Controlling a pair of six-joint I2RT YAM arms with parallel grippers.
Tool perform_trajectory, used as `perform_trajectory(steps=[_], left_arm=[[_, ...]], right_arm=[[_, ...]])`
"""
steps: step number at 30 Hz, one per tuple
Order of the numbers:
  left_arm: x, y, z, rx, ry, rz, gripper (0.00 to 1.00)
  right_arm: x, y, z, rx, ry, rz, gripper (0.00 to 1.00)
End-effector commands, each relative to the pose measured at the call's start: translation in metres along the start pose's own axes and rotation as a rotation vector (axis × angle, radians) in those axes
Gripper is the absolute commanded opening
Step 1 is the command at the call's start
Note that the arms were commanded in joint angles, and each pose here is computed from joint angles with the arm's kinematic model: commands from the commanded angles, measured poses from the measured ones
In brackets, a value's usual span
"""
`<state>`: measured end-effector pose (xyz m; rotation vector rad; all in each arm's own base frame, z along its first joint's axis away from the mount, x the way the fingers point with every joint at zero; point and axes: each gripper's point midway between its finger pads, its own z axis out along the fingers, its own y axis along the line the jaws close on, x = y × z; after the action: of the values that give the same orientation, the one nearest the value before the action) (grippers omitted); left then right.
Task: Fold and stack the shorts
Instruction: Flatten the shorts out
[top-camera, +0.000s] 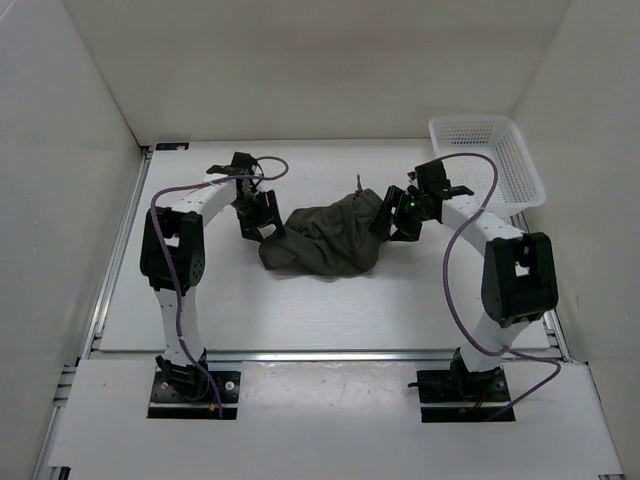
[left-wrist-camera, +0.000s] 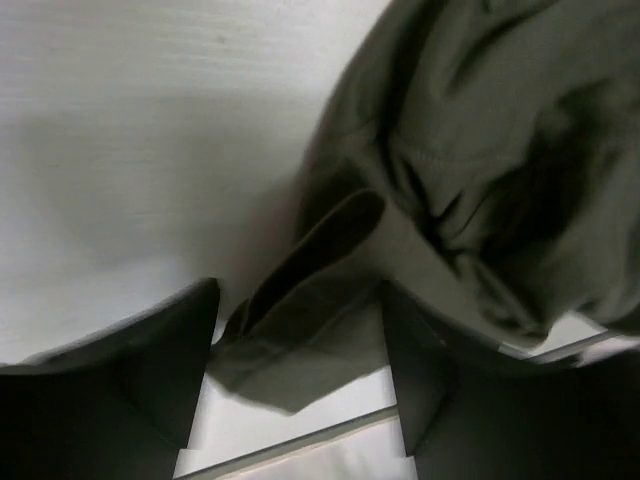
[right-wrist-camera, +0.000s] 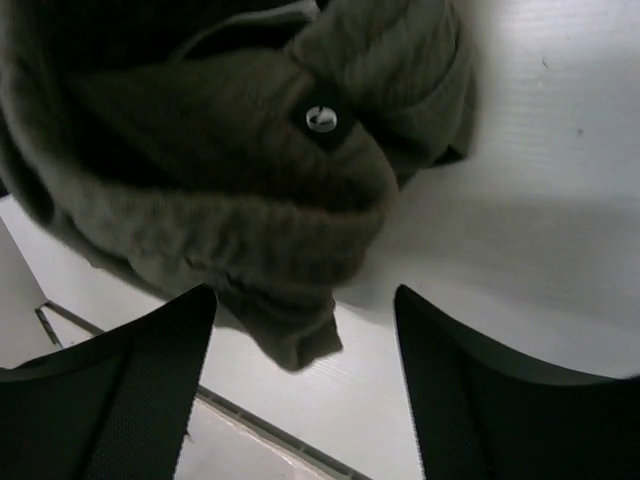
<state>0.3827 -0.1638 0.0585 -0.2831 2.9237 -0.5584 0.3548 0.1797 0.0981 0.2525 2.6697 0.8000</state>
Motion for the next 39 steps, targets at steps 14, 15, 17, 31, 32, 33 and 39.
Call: perform_trajectory(steps=[14, 15, 17, 31, 32, 33, 39], left_arm=[[-0.137, -0.094, -0.208, 0.344, -0.466, 0.069, 0.10], [-0.143, -0.098, -0.233, 0.377, -0.524, 0.069, 0.10], [-0.145, -0.103, -0.298, 0.443, -0.664, 0.074, 0.10], [-0.004, 0.038, -0.168, 0.082, -0.439, -0.122, 0.58], [0.017, 0.053, -0.141, 0.050, -0.358, -0.152, 0.74], [0.022, 0.057, -0.133, 0.045, -0.340, -0.169, 0.78], [0.021, 0.066, -0.143, -0.009, -0.391, -0.197, 0.74]], right_arm=[[-0.209, 0.144, -0.116, -0.261, -0.432, -0.137, 0.00], [-0.217, 0.155, -0.145, -0.279, -0.496, -0.158, 0.00], [-0.222, 0.173, -0.183, -0.300, -0.587, -0.214, 0.00], [0.010, 0.018, -0.091, 0.017, -0.235, -0.091, 0.50], [0.038, -0.010, -0.073, 0.072, -0.163, -0.045, 0.58], [0.050, -0.020, -0.070, 0.100, -0.135, -0.022, 0.64], [0.041, -0.026, -0.100, 0.189, -0.209, 0.011, 0.71]])
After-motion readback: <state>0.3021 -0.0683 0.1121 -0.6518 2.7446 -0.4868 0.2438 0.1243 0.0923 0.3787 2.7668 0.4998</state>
